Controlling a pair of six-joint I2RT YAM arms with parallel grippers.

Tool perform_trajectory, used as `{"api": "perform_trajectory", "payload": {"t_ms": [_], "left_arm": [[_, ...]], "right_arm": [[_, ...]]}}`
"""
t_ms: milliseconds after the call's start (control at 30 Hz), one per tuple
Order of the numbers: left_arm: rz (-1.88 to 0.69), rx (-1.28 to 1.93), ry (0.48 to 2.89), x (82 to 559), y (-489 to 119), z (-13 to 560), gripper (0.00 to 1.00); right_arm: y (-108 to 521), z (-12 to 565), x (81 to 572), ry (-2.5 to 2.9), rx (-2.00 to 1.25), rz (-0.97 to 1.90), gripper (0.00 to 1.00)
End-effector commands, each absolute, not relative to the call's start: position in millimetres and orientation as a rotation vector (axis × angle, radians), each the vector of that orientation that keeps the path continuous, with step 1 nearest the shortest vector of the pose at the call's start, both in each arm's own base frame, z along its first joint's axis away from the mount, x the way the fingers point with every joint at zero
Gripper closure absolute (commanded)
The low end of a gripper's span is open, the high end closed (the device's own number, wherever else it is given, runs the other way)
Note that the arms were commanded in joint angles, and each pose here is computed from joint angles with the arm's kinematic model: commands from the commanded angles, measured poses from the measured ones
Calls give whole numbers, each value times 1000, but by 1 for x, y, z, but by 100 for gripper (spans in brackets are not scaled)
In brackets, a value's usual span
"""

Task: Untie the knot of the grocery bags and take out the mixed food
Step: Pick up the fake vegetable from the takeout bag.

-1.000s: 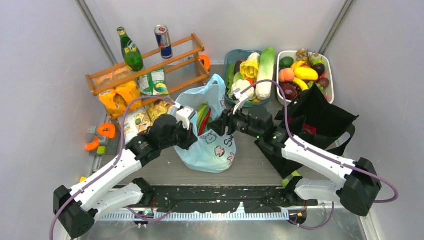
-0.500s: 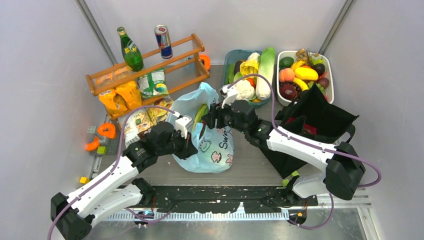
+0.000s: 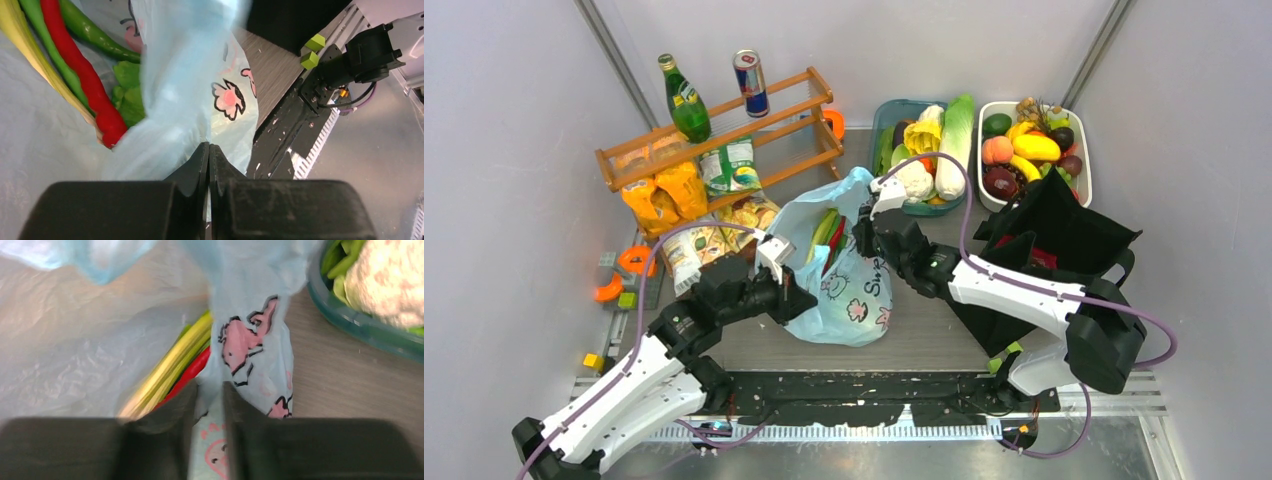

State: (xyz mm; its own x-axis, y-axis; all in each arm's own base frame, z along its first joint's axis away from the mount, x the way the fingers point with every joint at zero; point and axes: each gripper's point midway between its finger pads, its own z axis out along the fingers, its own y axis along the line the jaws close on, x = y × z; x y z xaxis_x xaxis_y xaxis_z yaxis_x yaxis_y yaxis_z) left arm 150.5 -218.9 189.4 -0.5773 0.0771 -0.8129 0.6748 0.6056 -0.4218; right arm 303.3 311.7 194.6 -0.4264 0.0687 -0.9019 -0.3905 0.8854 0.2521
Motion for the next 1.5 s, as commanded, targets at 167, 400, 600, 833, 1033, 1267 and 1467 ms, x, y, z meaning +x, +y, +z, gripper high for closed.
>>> {"api": "perform_trajectory", "payload": {"t_ms": [167, 400, 600, 833, 1033, 1267, 1467], "left_arm": [[-1060, 645, 1912, 139, -227, 227, 65], [-1023, 642, 1694, 150, -225, 313, 25], [-750, 466, 1682, 201, -202, 329, 6], [-603, 433, 1904, 234, -210, 299, 10], [-445, 365, 1965, 251, -193, 286, 11], [-378, 363, 1974, 259, -188, 275, 10], [-360, 400, 2039, 261, -194, 257, 39]], "right_arm": [[274, 189, 310, 1931, -165, 319, 95], [272, 168, 293, 1970, -217, 372, 95], [268, 158, 286, 1982, -221, 390, 95], [266, 161, 285, 1969, -219, 396, 95], [269, 161, 284, 1968, -220, 418, 95], [269, 160, 284, 1966, -223, 422, 95], [270, 161, 283, 1971, -224, 424, 95]]}}
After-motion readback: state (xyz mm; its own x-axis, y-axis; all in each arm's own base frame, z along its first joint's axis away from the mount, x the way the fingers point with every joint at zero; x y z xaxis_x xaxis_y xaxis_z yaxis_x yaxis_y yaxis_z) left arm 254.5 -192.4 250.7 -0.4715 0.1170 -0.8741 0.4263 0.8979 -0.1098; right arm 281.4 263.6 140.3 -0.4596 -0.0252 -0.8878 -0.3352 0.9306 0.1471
